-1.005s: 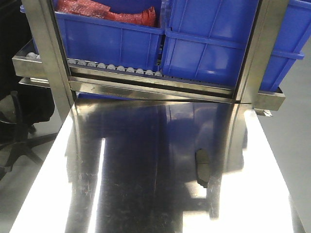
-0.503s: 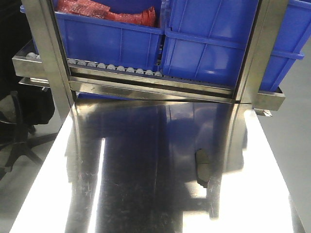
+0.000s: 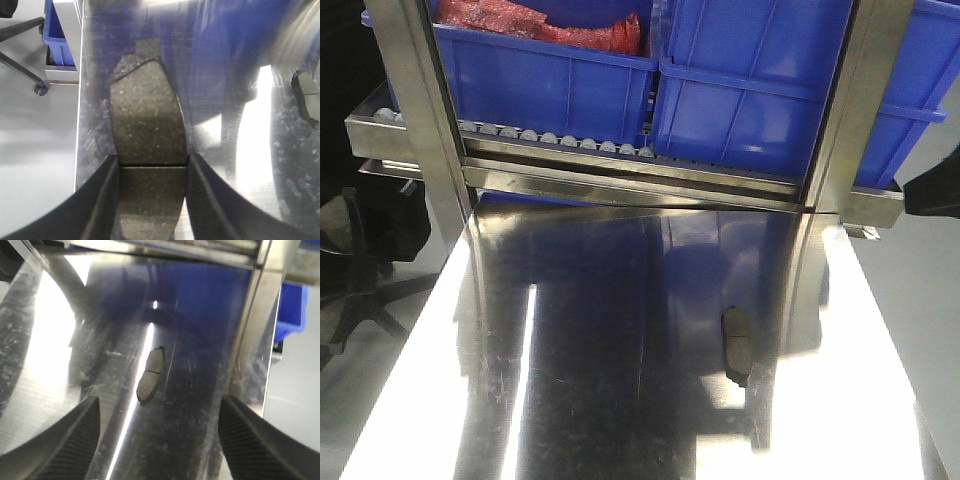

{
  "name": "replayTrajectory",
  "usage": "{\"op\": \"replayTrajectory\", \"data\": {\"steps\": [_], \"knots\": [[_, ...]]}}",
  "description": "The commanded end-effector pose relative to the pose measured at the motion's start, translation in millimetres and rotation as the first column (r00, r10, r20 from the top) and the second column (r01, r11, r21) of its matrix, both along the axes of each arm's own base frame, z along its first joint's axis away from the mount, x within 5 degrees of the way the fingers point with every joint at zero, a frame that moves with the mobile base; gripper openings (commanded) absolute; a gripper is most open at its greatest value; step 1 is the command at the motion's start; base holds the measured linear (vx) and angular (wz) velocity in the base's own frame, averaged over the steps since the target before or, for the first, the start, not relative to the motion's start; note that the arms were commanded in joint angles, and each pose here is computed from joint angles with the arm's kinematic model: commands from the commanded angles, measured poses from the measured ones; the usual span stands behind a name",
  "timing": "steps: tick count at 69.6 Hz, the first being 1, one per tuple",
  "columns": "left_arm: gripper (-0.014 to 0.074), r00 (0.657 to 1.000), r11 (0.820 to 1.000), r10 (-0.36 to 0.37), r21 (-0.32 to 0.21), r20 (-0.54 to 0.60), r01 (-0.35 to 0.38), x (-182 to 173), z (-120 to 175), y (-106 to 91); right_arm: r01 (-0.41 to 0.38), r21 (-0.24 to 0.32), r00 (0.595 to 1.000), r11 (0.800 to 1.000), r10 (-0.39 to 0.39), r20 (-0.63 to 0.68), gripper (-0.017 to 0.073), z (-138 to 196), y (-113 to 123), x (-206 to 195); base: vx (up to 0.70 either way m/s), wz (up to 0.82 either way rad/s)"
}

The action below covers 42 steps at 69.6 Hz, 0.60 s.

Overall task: Move and align brake pads A on conveyor
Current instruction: 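Lift the brake pad with the left gripper and raise it away, then lower the open right gripper over the remaining brake pad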

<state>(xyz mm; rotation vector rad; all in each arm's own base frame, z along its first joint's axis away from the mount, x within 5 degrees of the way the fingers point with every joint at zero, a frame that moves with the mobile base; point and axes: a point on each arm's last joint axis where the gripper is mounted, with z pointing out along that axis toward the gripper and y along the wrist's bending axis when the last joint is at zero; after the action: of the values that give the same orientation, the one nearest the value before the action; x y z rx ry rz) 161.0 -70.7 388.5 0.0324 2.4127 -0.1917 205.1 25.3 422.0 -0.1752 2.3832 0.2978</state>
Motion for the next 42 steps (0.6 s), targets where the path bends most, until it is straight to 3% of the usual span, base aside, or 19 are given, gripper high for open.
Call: {"op": "replayTrajectory", "data": {"steps": [1,16,30,42], "knots": [[-0.0006,0.995,0.999,-0.006,-0.035,0.1,0.009,0.1,14.1,0.2,0.019,0.015,0.999,1.0,-0.02,0.047,0.0477,3.6,1.8,13.1,0.0,0.0],[-0.0006,0.995,0.999,-0.006,-0.035,0.1,0.009,0.1,14.1,0.2,-0.019,-0.093,0.998,0.996,0.013,-0.068,0.0477,-27.6,27.9,45.9,0.0,0.0],[-0.0006,0.995,0.999,-0.006,-0.035,0.1,0.009,0.1,14.1,0.2,-0.081,-0.103,0.981,0.991,0.061,-0.186,0.0477,-62.8,55.4,74.4,0.0,0.0],[-0.0006,0.995,0.999,-0.006,-0.035,0.1,0.009,0.1,14.1,0.2,-0.061,-0.101,0.948,0.993,0.026,-0.317,0.0477,-101.4,69.5,98.8,0.0,0.0]]}}
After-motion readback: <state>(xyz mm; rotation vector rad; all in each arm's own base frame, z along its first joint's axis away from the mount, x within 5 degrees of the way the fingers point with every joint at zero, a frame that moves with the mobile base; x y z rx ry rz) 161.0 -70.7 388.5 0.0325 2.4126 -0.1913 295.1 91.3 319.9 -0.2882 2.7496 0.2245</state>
